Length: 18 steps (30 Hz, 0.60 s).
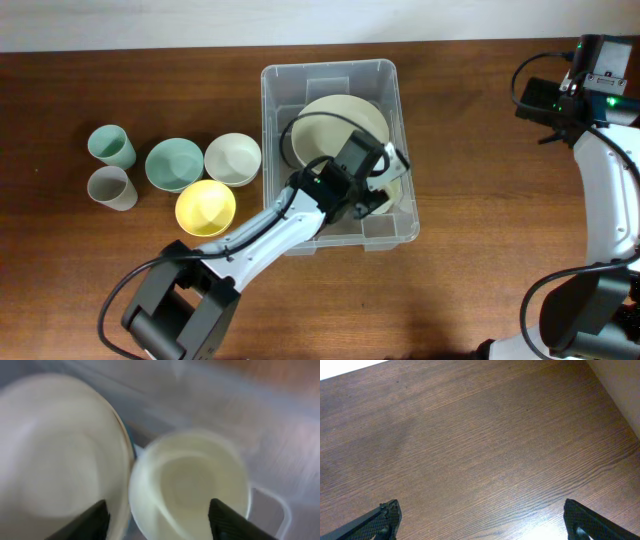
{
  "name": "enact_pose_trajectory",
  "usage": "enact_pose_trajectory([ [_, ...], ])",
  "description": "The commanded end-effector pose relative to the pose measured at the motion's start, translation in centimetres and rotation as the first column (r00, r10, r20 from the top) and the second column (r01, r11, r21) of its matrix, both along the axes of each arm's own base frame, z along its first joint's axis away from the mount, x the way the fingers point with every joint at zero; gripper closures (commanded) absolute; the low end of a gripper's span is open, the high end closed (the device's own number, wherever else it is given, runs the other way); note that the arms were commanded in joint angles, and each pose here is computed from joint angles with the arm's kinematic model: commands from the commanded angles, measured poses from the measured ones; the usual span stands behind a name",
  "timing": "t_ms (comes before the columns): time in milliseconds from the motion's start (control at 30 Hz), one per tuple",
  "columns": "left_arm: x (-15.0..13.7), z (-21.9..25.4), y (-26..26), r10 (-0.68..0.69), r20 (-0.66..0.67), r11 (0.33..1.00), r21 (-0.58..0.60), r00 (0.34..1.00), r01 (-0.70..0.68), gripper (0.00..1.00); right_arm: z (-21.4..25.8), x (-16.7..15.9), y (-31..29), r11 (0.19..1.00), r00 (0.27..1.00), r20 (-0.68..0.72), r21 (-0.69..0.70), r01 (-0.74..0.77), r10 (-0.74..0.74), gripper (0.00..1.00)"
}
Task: Pack container
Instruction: 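Lower the white cup into the bin's right side and release, then withdraw the left gripper toward the grey translucent cup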
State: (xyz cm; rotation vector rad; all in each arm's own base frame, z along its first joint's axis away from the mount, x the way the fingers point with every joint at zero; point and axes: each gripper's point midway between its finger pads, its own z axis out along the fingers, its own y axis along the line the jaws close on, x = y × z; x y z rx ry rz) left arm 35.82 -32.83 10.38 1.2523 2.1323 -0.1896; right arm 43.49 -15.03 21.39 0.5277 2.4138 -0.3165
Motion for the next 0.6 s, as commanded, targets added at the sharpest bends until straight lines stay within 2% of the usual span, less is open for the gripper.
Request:
enact_pose_trajectory([
  [0, 1.7, 5.3, -0.7, 0.057, 0.086, 0.996, -0.080, 0.995, -0.050, 0.30, 0.9, -0.1, -0.5, 1.000, 1.000, 0.021, -0.013, 0.021, -0.021, 0.01],
  [133, 2.7, 9.7, -0.1, 0.117, 0.146, 0.987, -0.131, 0.982, -0.098, 0.29, 0.9, -0.1, -0.5, 1.000, 1.000, 0.021, -0.013, 0.021, -0.021, 0.01],
  [233, 3.9, 12.4, 2.6, 0.259, 0.184, 0.961, -0.147, 0.948, -0.234, 0.27, 0.9, -0.1, -0.5, 1.000, 1.000, 0.021, -0.014, 0.021, -0.021, 0.01],
  [333, 5.4, 14.4, 7.2, 0.448, 0.197, 0.892, -0.167, 0.872, -0.420, 0.25, 0.9, -0.1, -0.5, 1.000, 1.000, 0.021, -0.013, 0.021, -0.021, 0.01],
  [433, 6.4, 15.2, 13.3, 0.653, 0.143, 0.754, -0.204, 0.743, -0.624, 0.25, 0.9, -0.1, -0.5, 1.000, 1.000, 0.021, -0.013, 0.021, -0.021, 0.01],
  [567, 6.9, 14.8, 23.5, 0.888, -0.006, 0.446, -0.237, 0.460, -0.863, 0.25, 0.9, -0.1, -0.5, 1.000, 1.000, 0.021, -0.013, 0.021, -0.021, 0.01],
])
